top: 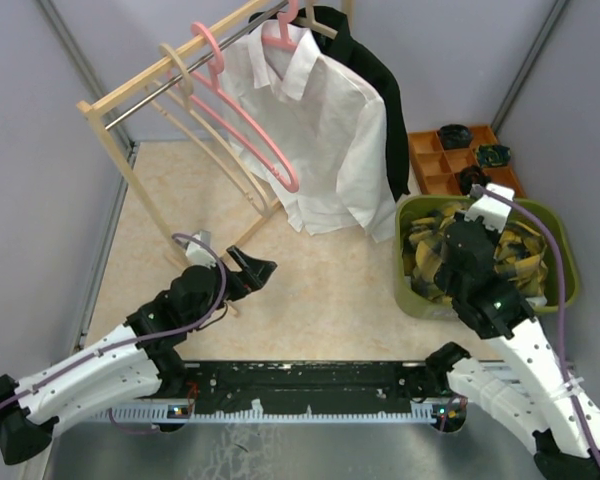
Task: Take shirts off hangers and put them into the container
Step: Adjust the shirt in the bin.
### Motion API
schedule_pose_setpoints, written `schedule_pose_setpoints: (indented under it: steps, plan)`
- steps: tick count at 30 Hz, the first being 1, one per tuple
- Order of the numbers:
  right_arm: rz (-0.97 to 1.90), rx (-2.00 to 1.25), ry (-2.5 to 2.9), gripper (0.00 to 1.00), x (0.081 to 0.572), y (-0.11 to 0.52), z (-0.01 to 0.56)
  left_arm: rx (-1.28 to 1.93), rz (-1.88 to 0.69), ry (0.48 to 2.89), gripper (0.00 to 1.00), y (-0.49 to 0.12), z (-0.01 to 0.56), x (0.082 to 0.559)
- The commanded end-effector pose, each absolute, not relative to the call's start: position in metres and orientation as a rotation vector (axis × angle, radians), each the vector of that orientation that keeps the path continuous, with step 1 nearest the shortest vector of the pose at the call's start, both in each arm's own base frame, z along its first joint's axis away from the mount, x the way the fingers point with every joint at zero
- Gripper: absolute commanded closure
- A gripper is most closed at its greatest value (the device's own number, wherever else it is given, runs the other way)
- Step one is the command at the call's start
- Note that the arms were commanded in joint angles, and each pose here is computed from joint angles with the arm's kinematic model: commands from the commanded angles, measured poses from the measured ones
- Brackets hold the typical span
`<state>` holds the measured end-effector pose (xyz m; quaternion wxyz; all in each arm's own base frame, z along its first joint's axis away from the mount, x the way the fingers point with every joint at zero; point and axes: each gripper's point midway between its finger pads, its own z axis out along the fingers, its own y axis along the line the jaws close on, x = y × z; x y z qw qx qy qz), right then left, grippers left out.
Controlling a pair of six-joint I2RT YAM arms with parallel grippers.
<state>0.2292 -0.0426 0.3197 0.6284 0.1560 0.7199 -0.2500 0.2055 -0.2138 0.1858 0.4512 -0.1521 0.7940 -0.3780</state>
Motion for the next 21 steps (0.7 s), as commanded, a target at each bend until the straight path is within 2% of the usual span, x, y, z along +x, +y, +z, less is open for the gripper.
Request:
schedule_pose_setpoints:
  steps: [1, 6, 9, 12, 15, 18, 20, 21]
  plan:
    - [-0.451, 0.378, 1.796, 1.00, 0.253, -0.032, 0.275, -0.393, -0.962, 1.910, 0.01, -0.209, 0.200, 0.205]
    - [0.068, 0.557, 2.352, 0.91, 0.280, 0.004, 0.127, -0.391, -0.968, 1.908, 0.01, -0.208, 0.204, 0.204]
    - [0.337, 0.480, 2.620, 0.86, 0.273, 0.046, 0.071, -0.393, -0.960, 1.912, 0.01, -0.207, 0.204, 0.204]
    - [0.322, 0.498, 2.729, 0.80, 0.267, 0.046, 0.040, -0.395, -0.958, 1.910, 0.01, -0.206, 0.203, 0.204]
    - [0.169, 0.498, 2.724, 0.73, 0.266, 0.027, 0.048, -0.391, -0.959, 1.909, 0.01, -0.207, 0.204, 0.204]
    - [0.048, 0.486, 2.582, 0.53, 0.275, 0.008, 0.098, -0.391, -0.942, 1.908, 0.01, -0.205, 0.202, 0.206]
    - [0.001, 0.479, 2.469, 0.34, 0.280, -0.002, 0.141, -0.386, -0.942, 1.904, 0.01, -0.206, 0.202, 0.206]
    - [-0.004, 0.479, 2.420, 0.29, 0.281, -0.005, 0.158, -0.380, -0.947, 1.901, 0.01, -0.207, 0.204, 0.207]
